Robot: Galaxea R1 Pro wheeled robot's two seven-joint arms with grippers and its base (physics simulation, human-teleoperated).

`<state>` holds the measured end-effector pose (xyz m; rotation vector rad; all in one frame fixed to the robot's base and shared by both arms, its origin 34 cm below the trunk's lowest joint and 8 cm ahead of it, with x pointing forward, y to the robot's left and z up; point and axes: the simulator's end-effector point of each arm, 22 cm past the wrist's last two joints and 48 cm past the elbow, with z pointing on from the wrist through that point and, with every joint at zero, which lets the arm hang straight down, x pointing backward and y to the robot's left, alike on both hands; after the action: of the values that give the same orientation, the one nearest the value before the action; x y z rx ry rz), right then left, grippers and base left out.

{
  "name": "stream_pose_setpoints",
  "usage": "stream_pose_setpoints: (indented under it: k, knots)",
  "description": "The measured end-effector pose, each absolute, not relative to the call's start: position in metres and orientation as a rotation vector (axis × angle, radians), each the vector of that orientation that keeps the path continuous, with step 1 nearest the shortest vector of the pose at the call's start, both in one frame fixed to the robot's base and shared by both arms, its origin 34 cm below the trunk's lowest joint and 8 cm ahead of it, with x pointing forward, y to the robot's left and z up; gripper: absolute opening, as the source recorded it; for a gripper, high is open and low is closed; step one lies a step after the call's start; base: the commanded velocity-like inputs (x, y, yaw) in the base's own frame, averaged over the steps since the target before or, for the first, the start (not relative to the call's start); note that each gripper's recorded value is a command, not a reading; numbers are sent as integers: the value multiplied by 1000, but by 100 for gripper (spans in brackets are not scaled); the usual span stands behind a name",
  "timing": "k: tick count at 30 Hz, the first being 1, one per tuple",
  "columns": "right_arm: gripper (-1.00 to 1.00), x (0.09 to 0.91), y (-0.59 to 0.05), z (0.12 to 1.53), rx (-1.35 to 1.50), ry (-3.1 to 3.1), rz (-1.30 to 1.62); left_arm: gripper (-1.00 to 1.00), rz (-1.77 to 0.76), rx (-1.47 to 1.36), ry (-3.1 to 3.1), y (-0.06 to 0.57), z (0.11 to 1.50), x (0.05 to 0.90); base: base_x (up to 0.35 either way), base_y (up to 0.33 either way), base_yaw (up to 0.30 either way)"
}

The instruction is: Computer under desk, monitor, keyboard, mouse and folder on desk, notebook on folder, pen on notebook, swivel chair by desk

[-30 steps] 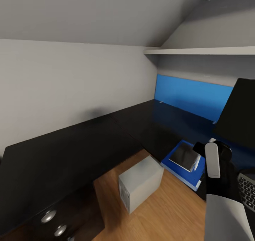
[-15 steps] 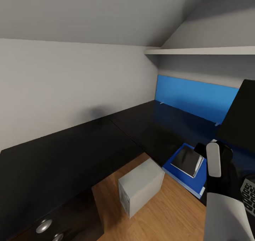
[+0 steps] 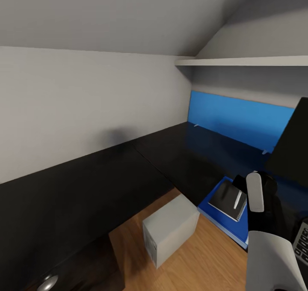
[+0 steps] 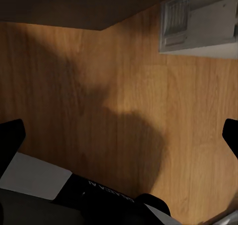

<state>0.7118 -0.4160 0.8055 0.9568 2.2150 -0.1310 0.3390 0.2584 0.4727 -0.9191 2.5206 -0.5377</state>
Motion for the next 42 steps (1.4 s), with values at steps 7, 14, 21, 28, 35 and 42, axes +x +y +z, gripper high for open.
stream_pose_setpoints:
  k: [7, 14, 21, 28, 35, 42]
  knots:
    - [-100, 710, -419, 801, 983, 2219, -123, 100, -546, -927, 2519, 254, 473, 339, 13, 0, 0]
    - [-100, 708, -420, 790, 995, 2219, -119, 100, -546, -927, 2518, 254, 463, 341, 3, 0, 0]
    - [-100, 708, -421, 790, 997, 2218, -120, 100, -547, -926, 2517, 254, 463, 342, 0, 0, 0]
    - [-100, 707, -422, 782, 997, 2218, -121, 100, -546, -927, 2517, 254, 456, 341, 0, 0, 0]
    - [-100, 706, -422, 782, 998, 2218, -123, 100, -547, -927, 2516, 254, 456, 341, 0, 0, 0]
    - [-100, 706, -423, 782, 995, 2219, -130, 100, -548, -927, 2516, 254, 456, 341, 0, 0, 0]
